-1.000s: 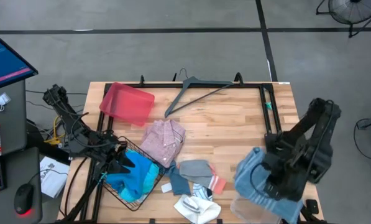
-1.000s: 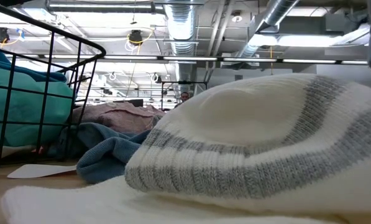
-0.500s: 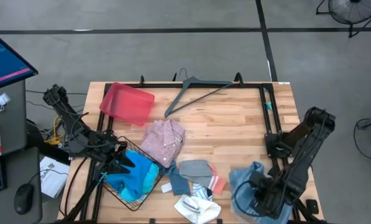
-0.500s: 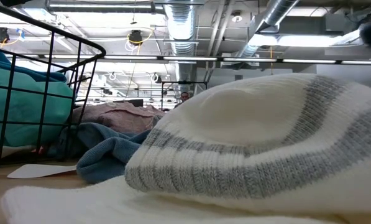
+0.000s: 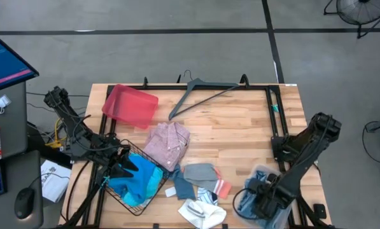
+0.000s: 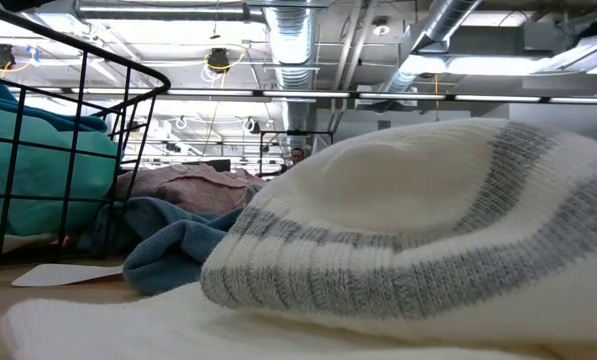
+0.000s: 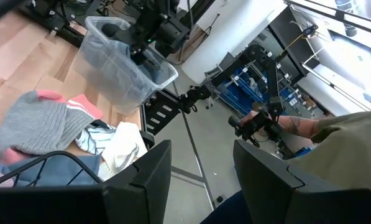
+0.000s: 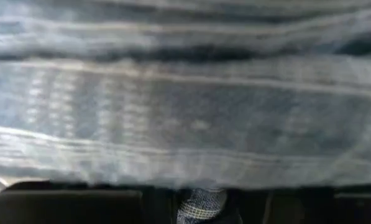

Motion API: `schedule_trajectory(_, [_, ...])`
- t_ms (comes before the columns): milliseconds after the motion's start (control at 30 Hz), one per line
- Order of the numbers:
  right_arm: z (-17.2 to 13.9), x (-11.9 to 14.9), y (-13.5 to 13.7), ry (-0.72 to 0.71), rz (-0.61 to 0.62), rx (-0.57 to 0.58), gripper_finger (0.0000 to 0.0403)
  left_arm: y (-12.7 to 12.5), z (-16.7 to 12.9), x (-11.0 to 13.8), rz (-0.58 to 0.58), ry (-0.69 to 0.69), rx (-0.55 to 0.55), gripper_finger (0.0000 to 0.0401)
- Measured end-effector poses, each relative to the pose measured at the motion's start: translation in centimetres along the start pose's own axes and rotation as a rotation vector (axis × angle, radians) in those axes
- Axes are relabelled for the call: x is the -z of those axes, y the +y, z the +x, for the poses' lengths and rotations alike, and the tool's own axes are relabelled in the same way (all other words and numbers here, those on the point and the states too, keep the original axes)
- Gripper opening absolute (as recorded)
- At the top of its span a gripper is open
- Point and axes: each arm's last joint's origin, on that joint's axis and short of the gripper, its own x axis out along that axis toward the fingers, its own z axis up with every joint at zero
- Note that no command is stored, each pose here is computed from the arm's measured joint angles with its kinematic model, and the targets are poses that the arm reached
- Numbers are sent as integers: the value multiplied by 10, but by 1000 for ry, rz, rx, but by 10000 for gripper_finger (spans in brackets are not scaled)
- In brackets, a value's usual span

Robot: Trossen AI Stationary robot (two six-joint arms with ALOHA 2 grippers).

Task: Pick & Place Cloths
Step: Put the blue polo into the transparent container, then put the pink polo into the transparent container

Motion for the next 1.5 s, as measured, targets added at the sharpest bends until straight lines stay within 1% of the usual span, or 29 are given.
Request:
schedule_trajectory(200, [16,-12,-8,20,-23,-7,92,0,0,0,1,2,-1,159])
schedule_trajectory(300, [20,-15,-12,-22,-20,8,92,0,0,0,1,2,-2,159])
schedule_trajectory(433, [16,-17,-16,-87,-6,27,92,0,0,0,1,2,-2,159])
schedule_trajectory(533, [17,-17,-20,-97,-30,55,92,0,0,0,3,4,-4,159])
schedule_trajectory(733, [32,-17,-24,-77,-35,-3,92,1,0,1,2,7,-7,159])
schedule_trajectory(833, [32,-17,-25,-79,-23,-1,94,1,0,1,2,8,-8,159])
schedule_trajectory(867, [31,-17,-25,-79,-27,-3,108,1,0,1,2,8,-8,159])
schedule_trajectory(900, [30,-17,-26,-79,-30,-5,131,1,0,1,3,9,-8,159])
schedule_trajectory(1033, [22,-17,-30,-77,-22,-21,256,1,0,1,3,10,-9,159])
schedule_trajectory(1133, [10,-16,-32,-80,-21,-76,341,1,0,1,3,9,-9,159])
schedule_trajectory(1200, [-1,-15,-34,-84,-17,-130,379,1,0,1,3,9,-9,159])
schedule_trajectory(1267, [-14,-14,-38,-86,-6,-191,389,1,0,1,3,9,-9,159])
schedule_trajectory(1367, [-35,-13,-45,-90,7,-295,372,1,0,0,-1,-5,-9,160])
schedule_trajectory(1433, [-51,-12,-49,-96,24,-369,361,0,1,-3,-12,-41,-12,163])
schedule_trajectory(1500, [-67,-11,-54,-107,37,-438,354,-1,1,-9,9,-96,-5,169])
